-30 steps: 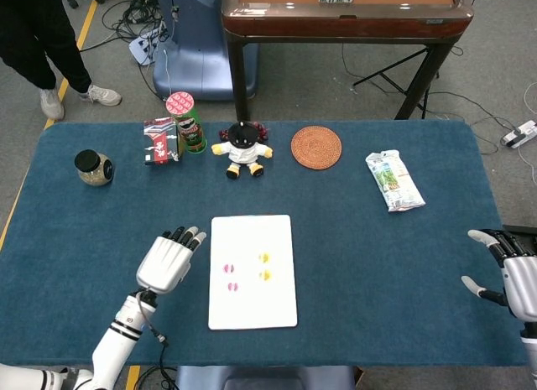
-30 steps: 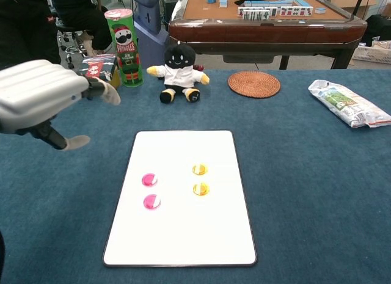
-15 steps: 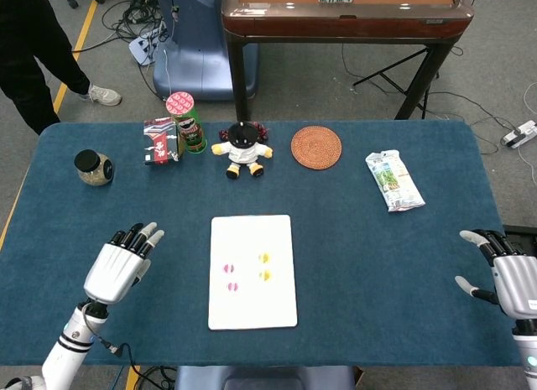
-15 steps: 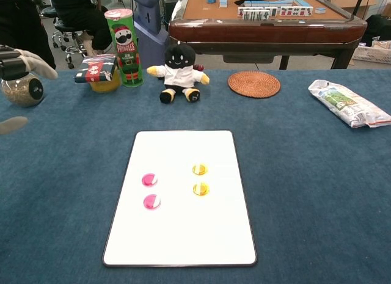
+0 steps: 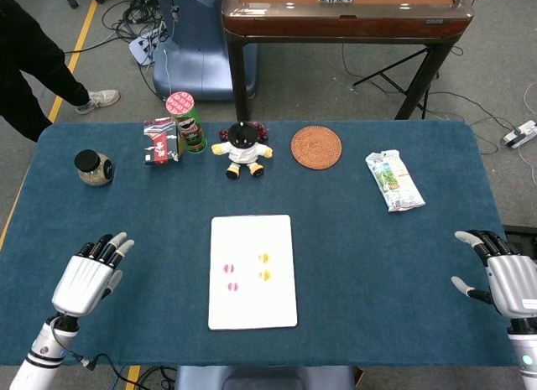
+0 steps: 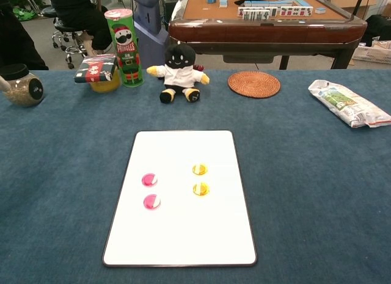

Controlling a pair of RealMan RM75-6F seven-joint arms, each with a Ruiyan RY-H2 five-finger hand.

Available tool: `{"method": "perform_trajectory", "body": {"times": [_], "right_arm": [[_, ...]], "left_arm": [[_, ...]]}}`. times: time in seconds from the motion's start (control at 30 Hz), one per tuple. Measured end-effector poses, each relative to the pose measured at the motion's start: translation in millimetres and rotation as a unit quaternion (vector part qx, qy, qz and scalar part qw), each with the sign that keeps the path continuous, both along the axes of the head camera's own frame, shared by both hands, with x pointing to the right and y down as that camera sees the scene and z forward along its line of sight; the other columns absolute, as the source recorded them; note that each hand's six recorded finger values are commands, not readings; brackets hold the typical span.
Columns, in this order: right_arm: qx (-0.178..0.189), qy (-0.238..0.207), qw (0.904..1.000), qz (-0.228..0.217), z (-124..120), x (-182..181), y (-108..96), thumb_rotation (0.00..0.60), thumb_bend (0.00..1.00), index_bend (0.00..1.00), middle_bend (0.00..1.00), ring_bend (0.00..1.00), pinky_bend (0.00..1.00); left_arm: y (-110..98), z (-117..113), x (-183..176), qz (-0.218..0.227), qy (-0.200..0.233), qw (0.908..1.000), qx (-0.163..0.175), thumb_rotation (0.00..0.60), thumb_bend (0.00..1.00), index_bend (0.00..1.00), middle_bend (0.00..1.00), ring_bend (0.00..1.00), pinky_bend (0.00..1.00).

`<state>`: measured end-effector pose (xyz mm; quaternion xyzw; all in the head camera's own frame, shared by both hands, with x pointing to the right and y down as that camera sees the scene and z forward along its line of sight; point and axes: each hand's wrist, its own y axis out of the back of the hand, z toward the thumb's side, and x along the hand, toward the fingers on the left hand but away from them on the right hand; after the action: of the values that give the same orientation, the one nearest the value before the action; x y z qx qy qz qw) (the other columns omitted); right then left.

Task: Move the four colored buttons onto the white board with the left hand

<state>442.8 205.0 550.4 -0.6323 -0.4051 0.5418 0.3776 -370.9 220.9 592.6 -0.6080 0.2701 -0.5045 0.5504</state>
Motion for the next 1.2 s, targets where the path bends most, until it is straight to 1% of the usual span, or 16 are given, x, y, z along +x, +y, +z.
{"method": "perform_trajectory", "body": {"times": [0.17,0.4,0.6,0.8,1.03,1.2], "right_arm": [[-0.002,0.002,1.0000,-0.002,1.7,-1.5,0.4,0.600,0.00,0.25,0.26,0.20,0.35],[-0.007,0.005,1.0000,-0.004,4.9,-2.7,0.4,0.600,0.00,0.25,0.27,0.20,0.35],[-0.009,0.009,0.9999,-0.006,7.0,-4.3,0.8,0.600,0.00,0.25,0.26,0.20,0.35],[-0.011,0.010,0.9999,-0.007,8.2,-5.1,0.6,0.600,0.00,0.25,0.27,0.20,0.35],[-0.010,0.009,0.9999,-0.005,7.0,-3.2,0.5,0.600,0.00,0.25,0.26,0.20,0.35],[-0.015,0.009,0.9998,-0.004,9.6,-2.4,0.0,0.600,0.00,0.25,0.27,0.20,0.35]], "left_arm": [[4.3,-3.5,-15.7,-0.037,-0.008,0.9992,-0.016,0.600,0.32,0.27,0.23,0.24,0.42],[6.4,-2.7,-35.9,-0.070,0.000,0.9973,-0.023,0.600,0.32,0.28,0.24,0.24,0.42],[18.8,4.6,-52.8,-0.089,-0.008,0.9952,-0.041,0.600,0.32,0.28,0.24,0.24,0.42],[17.8,4.6,-68.0,-0.123,-0.002,0.9919,-0.034,0.600,0.32,0.28,0.24,0.24,0.42],[22.9,9.2,-70.7,-0.118,-0.016,0.9922,-0.037,0.600,0.32,0.28,0.24,0.24,0.42],[23.6,11.7,-69.2,-0.117,-0.018,0.9922,-0.038,0.600,0.32,0.28,0.24,0.24,0.42]]}}
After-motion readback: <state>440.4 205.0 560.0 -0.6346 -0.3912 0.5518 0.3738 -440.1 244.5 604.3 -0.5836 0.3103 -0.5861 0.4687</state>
